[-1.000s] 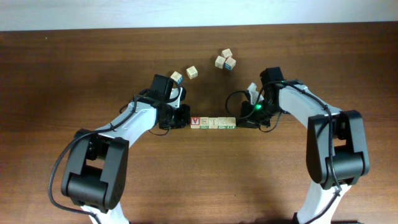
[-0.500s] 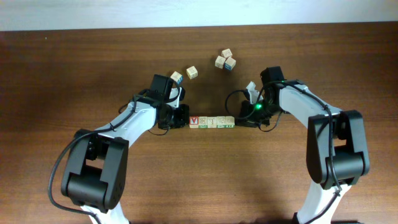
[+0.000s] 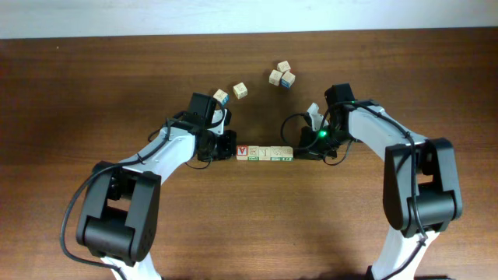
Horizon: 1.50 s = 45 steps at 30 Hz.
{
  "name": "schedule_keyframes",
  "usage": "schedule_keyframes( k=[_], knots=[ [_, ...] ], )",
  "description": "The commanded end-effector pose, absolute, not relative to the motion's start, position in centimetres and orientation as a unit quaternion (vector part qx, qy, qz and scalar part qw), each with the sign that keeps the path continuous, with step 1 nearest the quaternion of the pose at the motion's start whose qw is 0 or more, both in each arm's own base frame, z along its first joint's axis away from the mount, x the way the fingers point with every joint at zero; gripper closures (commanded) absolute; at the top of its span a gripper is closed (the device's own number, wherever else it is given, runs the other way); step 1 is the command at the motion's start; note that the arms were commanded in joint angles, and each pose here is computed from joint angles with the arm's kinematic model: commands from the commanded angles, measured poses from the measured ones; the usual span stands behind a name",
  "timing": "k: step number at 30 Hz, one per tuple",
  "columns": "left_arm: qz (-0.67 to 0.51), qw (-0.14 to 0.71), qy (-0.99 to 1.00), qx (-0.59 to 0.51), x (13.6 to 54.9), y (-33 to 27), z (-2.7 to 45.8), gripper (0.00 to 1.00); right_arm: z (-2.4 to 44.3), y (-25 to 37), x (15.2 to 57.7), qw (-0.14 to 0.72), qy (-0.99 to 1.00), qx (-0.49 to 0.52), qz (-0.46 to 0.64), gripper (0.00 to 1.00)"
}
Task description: Rotate 5 blocks
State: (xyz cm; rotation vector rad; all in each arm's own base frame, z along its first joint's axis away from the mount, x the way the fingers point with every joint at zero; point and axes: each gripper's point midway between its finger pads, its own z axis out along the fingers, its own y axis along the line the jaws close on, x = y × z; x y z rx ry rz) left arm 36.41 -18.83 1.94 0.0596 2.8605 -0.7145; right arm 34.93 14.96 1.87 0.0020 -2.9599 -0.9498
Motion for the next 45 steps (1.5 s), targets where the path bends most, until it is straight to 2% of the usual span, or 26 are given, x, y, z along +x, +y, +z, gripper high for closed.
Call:
schedule_keyframes(
  k=[1, 45],
  knots=[
    [-0.262, 0.083, 0.961, 0.023, 35.9, -19.8, 1.9, 1.00, 4.4, 16.9, 34.9, -0.001, -0.939, 0.029, -0.341, 0.96],
    [-0.265, 0.081, 0.960, 0.027, 35.7, -20.1, 2.0, 1.00, 8.4, 20.1, 35.0, -0.034, -0.931, 0.074, -0.355, 0.96]
  ],
)
